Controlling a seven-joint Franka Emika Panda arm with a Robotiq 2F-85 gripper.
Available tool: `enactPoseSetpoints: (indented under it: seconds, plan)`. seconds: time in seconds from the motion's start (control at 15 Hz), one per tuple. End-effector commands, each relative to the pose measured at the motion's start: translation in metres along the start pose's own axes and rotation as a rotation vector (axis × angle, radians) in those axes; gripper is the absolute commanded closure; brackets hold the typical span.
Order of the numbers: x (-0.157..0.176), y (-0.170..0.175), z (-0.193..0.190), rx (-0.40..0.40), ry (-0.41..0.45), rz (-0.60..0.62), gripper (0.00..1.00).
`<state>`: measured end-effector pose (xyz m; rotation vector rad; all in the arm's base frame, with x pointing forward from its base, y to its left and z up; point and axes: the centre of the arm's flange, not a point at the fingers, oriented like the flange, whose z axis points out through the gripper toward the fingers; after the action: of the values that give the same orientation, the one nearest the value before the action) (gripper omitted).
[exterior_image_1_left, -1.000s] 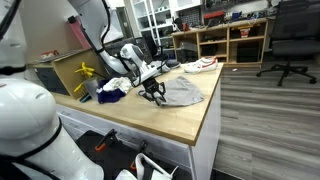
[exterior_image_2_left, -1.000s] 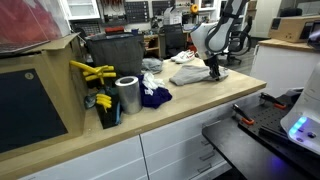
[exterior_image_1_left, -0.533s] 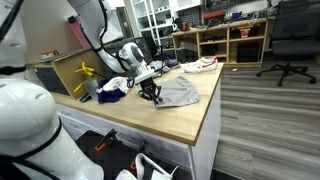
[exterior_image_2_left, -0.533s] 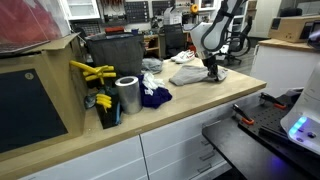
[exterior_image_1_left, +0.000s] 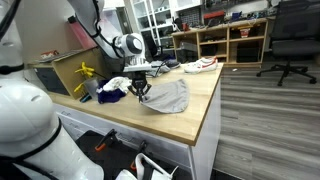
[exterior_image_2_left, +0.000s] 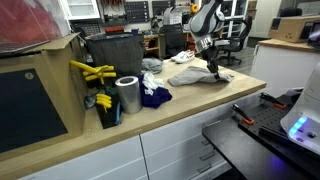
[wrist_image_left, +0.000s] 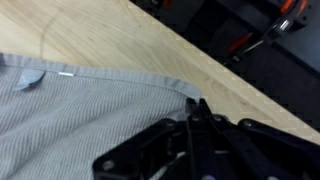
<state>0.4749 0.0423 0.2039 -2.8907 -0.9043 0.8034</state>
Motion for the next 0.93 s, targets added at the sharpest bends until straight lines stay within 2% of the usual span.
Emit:
enactPoseSetpoints:
  seconds: [0.0, 0.33, 0.6, 0.67, 0.73, 0.87]
  plan:
    - [-0.019, 0.009, -0.038, 0.117, -0.075, -0.086, 0.99]
    - [-0.033, 0.020, -0.063, 0.312, -0.157, -0.184, 0.99]
    - [-0.037, 0.021, -0.074, 0.400, -0.174, -0.194, 0.99]
    - [-0.037, 0.020, -0.075, 0.405, -0.177, -0.193, 0.72]
    - [-0.037, 0.020, -0.076, 0.404, -0.179, -0.192, 0.71]
    - [-0.037, 0.018, -0.077, 0.395, -0.189, -0.199, 0.57]
